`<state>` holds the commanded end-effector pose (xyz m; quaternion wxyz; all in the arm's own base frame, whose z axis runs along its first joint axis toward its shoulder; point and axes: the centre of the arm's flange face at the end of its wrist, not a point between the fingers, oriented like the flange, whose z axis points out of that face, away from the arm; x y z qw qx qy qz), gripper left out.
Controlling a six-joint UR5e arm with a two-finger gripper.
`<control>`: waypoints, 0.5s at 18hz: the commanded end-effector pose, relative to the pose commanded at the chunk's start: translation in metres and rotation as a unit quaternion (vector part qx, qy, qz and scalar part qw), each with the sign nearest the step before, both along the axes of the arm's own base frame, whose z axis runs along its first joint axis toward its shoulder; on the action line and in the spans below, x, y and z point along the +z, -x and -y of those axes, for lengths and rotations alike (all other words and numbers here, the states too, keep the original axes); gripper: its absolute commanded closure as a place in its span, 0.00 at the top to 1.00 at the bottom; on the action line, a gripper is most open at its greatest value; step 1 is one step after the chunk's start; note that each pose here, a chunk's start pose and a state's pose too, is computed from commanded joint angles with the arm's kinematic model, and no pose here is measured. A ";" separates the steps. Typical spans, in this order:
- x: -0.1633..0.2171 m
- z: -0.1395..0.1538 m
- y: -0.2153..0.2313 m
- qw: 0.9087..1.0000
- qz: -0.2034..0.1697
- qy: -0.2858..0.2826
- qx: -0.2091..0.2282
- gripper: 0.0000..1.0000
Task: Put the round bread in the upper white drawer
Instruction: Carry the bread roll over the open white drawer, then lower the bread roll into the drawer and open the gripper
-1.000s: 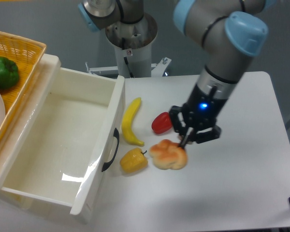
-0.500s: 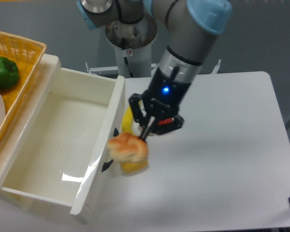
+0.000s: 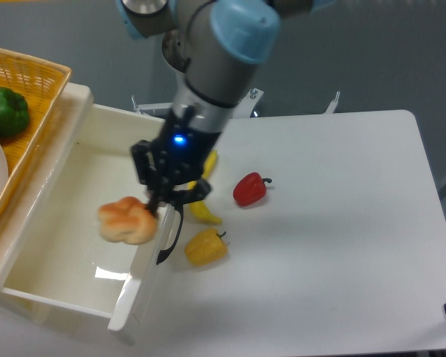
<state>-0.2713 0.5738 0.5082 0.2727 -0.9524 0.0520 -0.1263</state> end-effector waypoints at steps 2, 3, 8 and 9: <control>-0.005 -0.004 -0.010 1.000 0.002 0.004 -0.009 0.24; -0.007 -0.004 -0.010 1.000 0.002 0.004 -0.010 0.31; -0.009 -0.005 -0.011 1.000 0.001 0.004 -0.013 0.65; -0.009 -0.005 -0.011 1.000 0.001 0.004 -0.013 0.75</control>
